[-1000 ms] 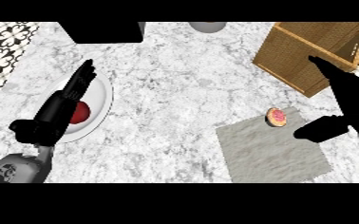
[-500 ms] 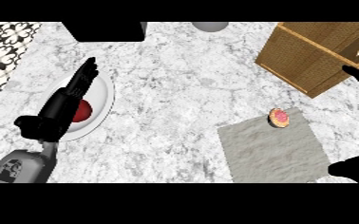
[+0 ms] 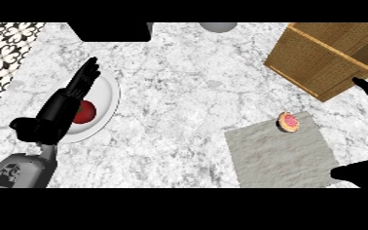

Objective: Pick the cupcake from the placemat and place it in the basket

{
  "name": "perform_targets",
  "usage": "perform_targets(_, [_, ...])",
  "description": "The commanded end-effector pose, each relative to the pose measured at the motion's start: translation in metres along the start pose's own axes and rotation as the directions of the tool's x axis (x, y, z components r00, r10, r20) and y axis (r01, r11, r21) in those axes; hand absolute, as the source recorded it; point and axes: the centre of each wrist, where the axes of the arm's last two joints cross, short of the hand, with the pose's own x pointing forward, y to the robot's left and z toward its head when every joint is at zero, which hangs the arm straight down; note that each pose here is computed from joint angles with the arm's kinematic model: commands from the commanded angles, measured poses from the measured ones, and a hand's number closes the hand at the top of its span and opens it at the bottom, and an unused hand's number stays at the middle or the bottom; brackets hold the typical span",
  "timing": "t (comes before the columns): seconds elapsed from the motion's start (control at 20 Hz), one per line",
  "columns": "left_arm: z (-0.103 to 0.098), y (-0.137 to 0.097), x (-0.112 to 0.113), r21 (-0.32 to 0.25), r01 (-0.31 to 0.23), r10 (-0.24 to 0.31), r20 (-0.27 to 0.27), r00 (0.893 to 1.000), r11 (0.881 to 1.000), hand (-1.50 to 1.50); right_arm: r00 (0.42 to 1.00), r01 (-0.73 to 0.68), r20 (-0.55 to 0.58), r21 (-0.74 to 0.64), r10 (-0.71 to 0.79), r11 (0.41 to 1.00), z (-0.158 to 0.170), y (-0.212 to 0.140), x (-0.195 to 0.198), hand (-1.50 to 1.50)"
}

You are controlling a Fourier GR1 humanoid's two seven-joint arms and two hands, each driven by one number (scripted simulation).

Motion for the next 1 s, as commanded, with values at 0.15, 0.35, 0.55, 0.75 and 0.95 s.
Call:
perform_targets(0.15, [-0.006, -0.019, -0.001, -0.001, -0.002, 0.002, 0.008, 1.000, 1.000, 0.00, 1.000, 0.017, -0.014, -0.038, -0.017, 0.999, -0.029, 0.050, -0.011, -1.50])
perform_targets(0.35, [-0.001, 0.004, -0.007, 0.010, 0.006, -0.006, -0.012, 1.000, 1.000, 0.00, 1.000, 0.002, 0.001, -0.053, -0.002, 0.999, -0.039, 0.080, -0.042, -1.50])
perform_targets(0.55, [-0.006, -0.019, -0.005, -0.012, 0.003, -0.004, -0.004, 1.000, 1.000, 0.00, 1.000, -0.008, -0.014, -0.078, 0.007, 0.997, -0.060, 0.099, -0.042, -1.50])
perform_targets(0.75, [-0.007, 0.005, 0.009, 0.001, 0.016, -0.016, -0.012, 1.000, 1.000, 0.00, 1.000, 0.008, 0.004, -0.069, -0.008, 0.998, -0.077, 0.097, -0.055, -1.50])
perform_targets(0.95, [0.002, 0.012, 0.000, -0.005, 0.006, -0.006, -0.016, 1.000, 1.000, 0.00, 0.997, 0.053, 0.064, -0.070, -0.048, 0.996, -0.048, 0.096, -0.044, -1.50])
